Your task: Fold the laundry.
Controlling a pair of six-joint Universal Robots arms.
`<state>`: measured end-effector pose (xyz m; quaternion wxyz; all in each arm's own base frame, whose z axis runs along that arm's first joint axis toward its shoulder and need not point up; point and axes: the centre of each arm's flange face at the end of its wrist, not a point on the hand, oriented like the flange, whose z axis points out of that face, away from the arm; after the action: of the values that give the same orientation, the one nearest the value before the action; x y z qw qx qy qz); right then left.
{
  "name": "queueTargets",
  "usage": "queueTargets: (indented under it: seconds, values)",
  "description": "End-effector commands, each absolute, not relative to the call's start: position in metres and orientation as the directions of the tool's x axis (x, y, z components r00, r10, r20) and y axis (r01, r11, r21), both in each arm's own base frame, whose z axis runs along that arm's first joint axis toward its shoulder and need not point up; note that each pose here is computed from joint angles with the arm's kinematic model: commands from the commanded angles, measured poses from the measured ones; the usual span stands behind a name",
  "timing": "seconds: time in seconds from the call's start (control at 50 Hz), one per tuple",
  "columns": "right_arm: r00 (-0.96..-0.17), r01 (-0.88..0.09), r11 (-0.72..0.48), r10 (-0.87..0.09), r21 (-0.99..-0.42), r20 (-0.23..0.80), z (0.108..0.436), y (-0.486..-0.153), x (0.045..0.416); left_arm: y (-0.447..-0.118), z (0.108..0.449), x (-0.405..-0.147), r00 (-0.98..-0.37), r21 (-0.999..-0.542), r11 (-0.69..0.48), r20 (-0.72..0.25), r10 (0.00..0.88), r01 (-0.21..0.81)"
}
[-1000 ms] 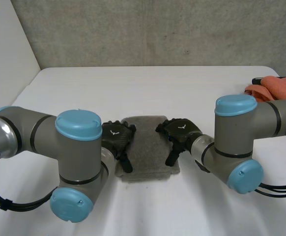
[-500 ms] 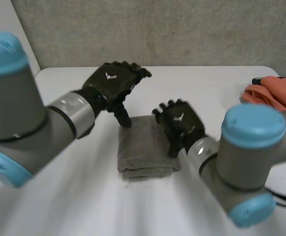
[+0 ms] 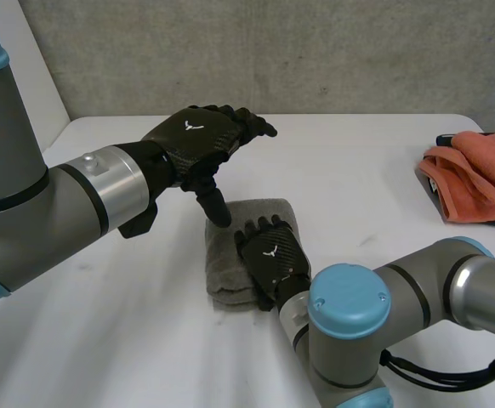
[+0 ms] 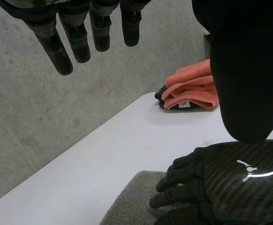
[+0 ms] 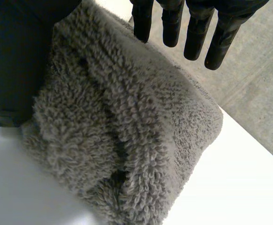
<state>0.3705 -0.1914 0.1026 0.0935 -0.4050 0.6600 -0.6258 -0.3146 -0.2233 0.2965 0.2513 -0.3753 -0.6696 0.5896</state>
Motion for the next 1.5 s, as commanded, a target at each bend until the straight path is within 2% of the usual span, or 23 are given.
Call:
queueTargets:
  seconds: [0.02, 0.26, 0.54, 0.7, 0.86, 0.96, 1.02, 1.18, 1.3, 1.38, 1.4, 1.5]
  values:
    - [-0.655, -0.424, -0.119, -0.644, -0.898, 0.395, 0.097, -0.199, 0.376, -0.224, 0.297, -0.315, -0.594, -0.979, 0.017, -0.109, 0.797, 0.202]
    - [-0.647, -0.413, -0.197, -0.624, -0.889, 0.439, 0.103, -0.216, 0.396, -0.228, 0.298, -0.315, -0.608, -0.987, 0.048, -0.057, 0.792, 0.156]
    - [-0.646, -0.375, -0.244, -0.623, -0.894, 0.441, 0.1, -0.24, 0.415, -0.229, 0.297, -0.315, -0.609, -0.987, 0.049, -0.054, 0.791, 0.152]
    - [-0.669, -0.385, -0.224, -0.6, -0.895, 0.438, 0.104, -0.273, 0.403, -0.231, 0.297, -0.314, -0.614, -0.987, 0.05, -0.054, 0.788, 0.152]
    - [-0.688, -0.444, -0.131, -0.584, -0.886, 0.431, 0.129, -0.303, 0.362, -0.232, 0.298, -0.312, -0.619, -0.988, 0.047, -0.056, 0.784, 0.149]
    - [-0.697, -0.52, -0.071, -0.54, -0.851, 0.471, 0.139, -0.33, 0.312, -0.233, 0.299, -0.311, -0.621, -0.988, 0.046, -0.057, 0.782, 0.148]
    - [-0.692, -0.547, -0.082, -0.516, -0.833, 0.505, 0.152, -0.342, 0.282, -0.234, 0.299, -0.311, -0.622, -0.988, 0.048, -0.055, 0.781, 0.147]
    - [-0.651, -0.592, -0.117, -0.514, -0.797, 0.559, 0.161, -0.368, 0.227, -0.232, 0.298, -0.312, -0.619, -0.988, 0.052, -0.051, 0.784, 0.147]
    - [-0.643, -0.575, -0.175, -0.507, -0.799, 0.574, 0.171, -0.388, 0.208, -0.231, 0.298, -0.313, -0.62, -0.988, 0.064, -0.036, 0.784, 0.138]
    - [-0.675, -0.549, -0.26, -0.423, -0.794, 0.605, 0.201, -0.414, 0.2, -0.231, 0.298, -0.313, -0.619, -0.988, 0.065, -0.034, 0.784, 0.137]
    - [-0.699, -0.527, -0.307, -0.374, -0.792, 0.61, 0.218, -0.425, 0.196, -0.231, 0.298, -0.313, -0.619, -0.989, 0.064, -0.035, 0.784, 0.136]
    - [-0.791, -0.429, -0.458, -0.227, -0.779, 0.569, 0.27, -0.457, 0.174, -0.233, 0.3, -0.312, -0.623, -0.989, 0.06, -0.037, 0.781, 0.134]
